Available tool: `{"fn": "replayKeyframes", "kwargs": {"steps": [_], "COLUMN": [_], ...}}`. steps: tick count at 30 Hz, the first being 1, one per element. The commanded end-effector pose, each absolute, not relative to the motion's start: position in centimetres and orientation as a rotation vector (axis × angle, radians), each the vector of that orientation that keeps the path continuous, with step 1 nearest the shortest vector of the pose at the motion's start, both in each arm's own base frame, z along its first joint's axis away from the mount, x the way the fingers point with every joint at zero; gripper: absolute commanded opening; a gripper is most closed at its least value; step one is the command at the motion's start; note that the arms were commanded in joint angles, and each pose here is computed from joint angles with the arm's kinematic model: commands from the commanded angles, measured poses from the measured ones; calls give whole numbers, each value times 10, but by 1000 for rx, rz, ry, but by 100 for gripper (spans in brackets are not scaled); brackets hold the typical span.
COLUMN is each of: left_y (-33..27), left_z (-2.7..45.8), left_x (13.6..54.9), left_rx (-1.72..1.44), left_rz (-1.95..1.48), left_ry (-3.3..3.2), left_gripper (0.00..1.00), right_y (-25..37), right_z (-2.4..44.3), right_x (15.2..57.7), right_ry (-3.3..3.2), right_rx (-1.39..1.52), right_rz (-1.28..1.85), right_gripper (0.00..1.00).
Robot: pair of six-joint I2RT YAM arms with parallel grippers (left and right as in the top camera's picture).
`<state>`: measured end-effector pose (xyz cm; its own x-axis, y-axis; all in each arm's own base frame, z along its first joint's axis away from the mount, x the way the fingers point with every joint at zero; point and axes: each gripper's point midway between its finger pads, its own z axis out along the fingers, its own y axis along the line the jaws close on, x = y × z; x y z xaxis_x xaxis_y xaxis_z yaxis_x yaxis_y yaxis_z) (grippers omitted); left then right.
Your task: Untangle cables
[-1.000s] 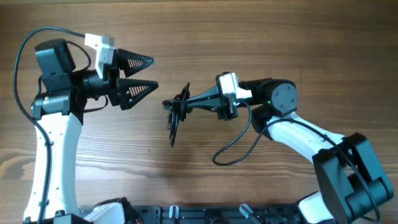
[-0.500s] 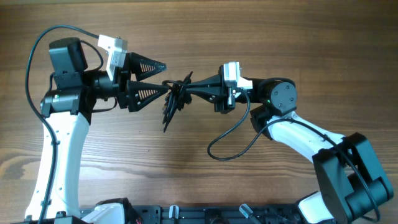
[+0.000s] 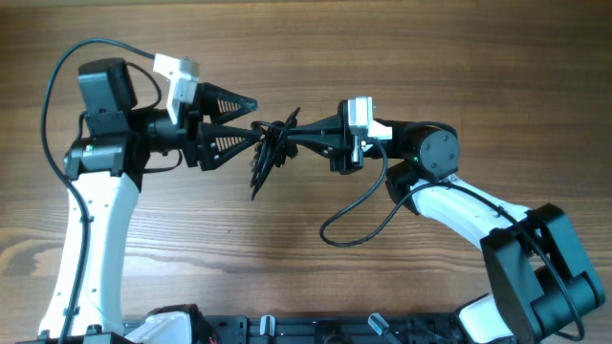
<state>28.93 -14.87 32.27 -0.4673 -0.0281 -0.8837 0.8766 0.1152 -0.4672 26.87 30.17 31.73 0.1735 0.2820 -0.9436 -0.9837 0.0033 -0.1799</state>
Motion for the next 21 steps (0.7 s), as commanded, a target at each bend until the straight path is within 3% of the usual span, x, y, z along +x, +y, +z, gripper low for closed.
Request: {"fn": "replayKeyframes", "kwargs": {"steps": [1,8,13,21], "left_y": [-163,-177,-167,-153], "left_z": [306,296,324,324], "left_x": [294,295,279,286], "left_rx": [857,883,937,888], "left_rz": [-1419,-1395,-1535,-1510], "left_ry": [1683,1724,1542,1561], "left_gripper": [76,73,86,87], "right_y": [297,298,298,296], "right_z": [330,329,328,326], "right_x": [265,264,264,267], "right_ry": [820,820,825,835], "right_rx": [-1090,-1101,-1101,-1108], "right_rz": [1201,1205,1207,1201], "right_gripper": [4,4,4,4]}}
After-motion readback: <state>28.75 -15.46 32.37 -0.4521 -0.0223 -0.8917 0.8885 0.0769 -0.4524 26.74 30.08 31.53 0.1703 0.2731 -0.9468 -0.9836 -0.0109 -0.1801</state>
